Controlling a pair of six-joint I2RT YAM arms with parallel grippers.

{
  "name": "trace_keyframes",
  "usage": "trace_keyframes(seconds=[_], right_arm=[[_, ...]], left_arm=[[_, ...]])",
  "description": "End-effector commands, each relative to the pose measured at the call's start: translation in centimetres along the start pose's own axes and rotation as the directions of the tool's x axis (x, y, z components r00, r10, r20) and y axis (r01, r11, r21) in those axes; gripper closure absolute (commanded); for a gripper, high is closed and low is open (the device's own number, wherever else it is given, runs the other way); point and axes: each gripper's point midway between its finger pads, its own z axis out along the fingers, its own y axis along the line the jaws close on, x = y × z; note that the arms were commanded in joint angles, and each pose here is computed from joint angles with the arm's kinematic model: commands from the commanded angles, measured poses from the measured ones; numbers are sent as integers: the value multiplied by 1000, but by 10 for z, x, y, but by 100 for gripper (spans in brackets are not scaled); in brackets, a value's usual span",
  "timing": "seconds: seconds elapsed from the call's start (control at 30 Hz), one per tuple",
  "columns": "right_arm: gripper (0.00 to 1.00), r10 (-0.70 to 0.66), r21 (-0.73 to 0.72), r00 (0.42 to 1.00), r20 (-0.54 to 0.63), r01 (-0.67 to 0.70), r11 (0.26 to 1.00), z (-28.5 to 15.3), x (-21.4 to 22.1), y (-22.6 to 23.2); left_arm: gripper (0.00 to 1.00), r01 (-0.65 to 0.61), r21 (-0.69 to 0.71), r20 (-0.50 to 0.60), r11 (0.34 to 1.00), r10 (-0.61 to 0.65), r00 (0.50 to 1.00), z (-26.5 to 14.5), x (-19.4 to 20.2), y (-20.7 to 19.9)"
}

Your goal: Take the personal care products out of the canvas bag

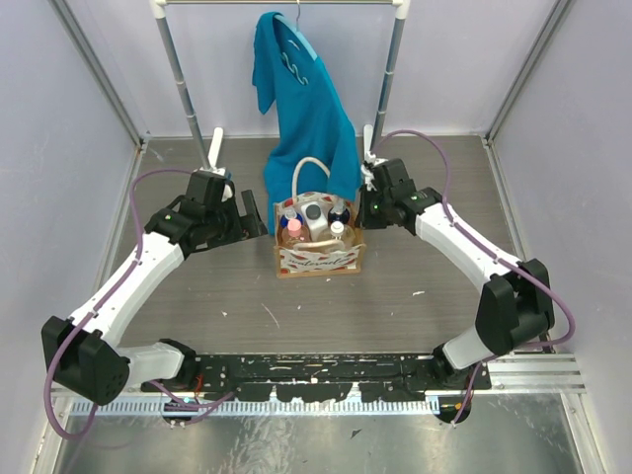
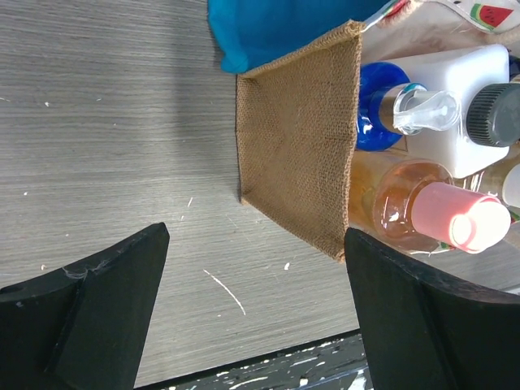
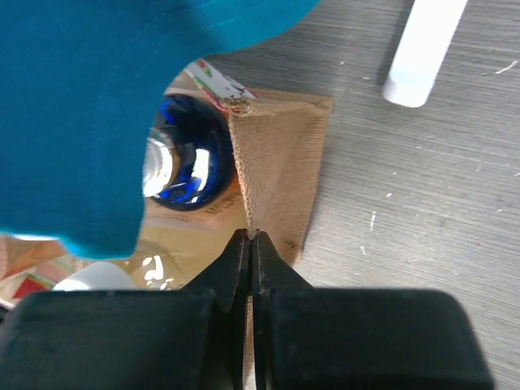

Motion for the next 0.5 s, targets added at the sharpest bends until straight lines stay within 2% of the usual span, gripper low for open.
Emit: trace_keyframes(seconds=[0.0,0.2,0.33,0.43,0.47], right_arm=[[99,-26,-65,998,57,30,997,-24,-7,27],[99,-50,-148,998,25,53,988,-83,24,69],[99,-63,-137,995,-83,52,989,-103,59,73],[99,-130,-149,974,-188,103,983,-115,92,83],[91,-141,-137,971,-194,116,984,-119,97,84]], left_arm=[[4,-13,8,55,1000,12,998,-8,-13,-5],[3,-12,-21,112,1000,14,994,-18,-26,-2],[2,-20,-16,137,1000,22,990,-23,-36,-7],[2,-21,-22,135,1000,24,990,-23,-38,-7],[2,-19,-23,133,1000,22,991,-22,-38,-7]])
